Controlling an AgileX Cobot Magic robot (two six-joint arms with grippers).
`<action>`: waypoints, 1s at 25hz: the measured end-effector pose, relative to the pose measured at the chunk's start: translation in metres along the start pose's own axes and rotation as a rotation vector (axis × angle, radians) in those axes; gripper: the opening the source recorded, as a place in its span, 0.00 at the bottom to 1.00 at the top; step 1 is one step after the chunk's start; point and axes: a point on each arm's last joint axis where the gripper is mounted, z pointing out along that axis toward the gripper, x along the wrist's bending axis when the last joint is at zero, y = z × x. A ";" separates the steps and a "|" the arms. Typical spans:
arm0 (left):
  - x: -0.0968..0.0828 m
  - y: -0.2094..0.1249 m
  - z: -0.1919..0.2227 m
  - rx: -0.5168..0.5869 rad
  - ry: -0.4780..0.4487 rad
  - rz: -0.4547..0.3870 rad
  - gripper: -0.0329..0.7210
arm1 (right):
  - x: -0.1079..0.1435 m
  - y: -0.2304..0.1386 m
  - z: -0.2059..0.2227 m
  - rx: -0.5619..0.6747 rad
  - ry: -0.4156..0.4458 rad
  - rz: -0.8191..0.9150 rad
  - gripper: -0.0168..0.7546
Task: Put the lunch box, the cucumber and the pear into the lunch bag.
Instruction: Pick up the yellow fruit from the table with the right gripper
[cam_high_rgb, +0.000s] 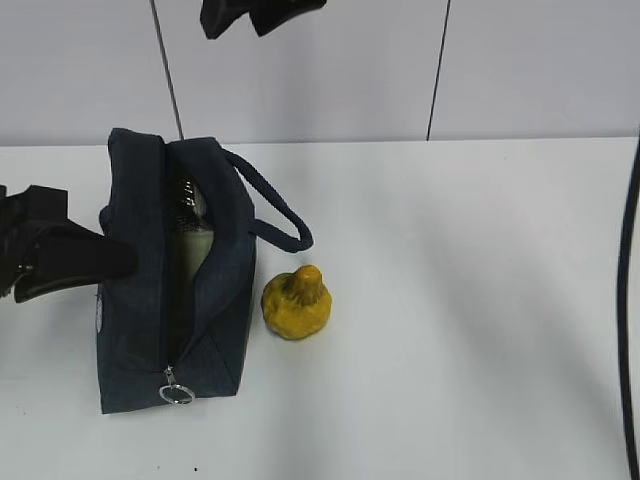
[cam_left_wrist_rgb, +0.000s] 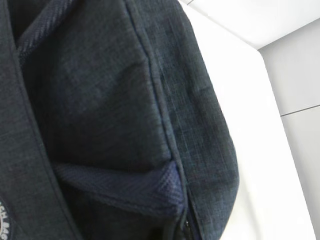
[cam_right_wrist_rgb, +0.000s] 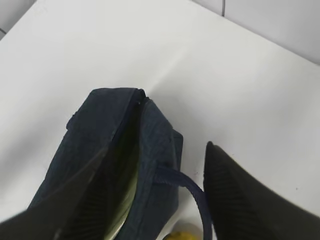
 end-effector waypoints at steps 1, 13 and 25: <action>0.000 0.000 0.000 0.000 0.000 0.000 0.02 | 0.000 0.002 -0.009 -0.014 -0.008 0.002 0.60; 0.000 0.000 0.000 0.001 -0.001 0.000 0.02 | 0.007 -0.020 -0.080 0.037 -0.114 -0.032 0.59; 0.000 0.000 0.000 0.002 -0.002 0.000 0.02 | 0.012 -0.122 -0.078 0.338 -0.078 -0.109 0.59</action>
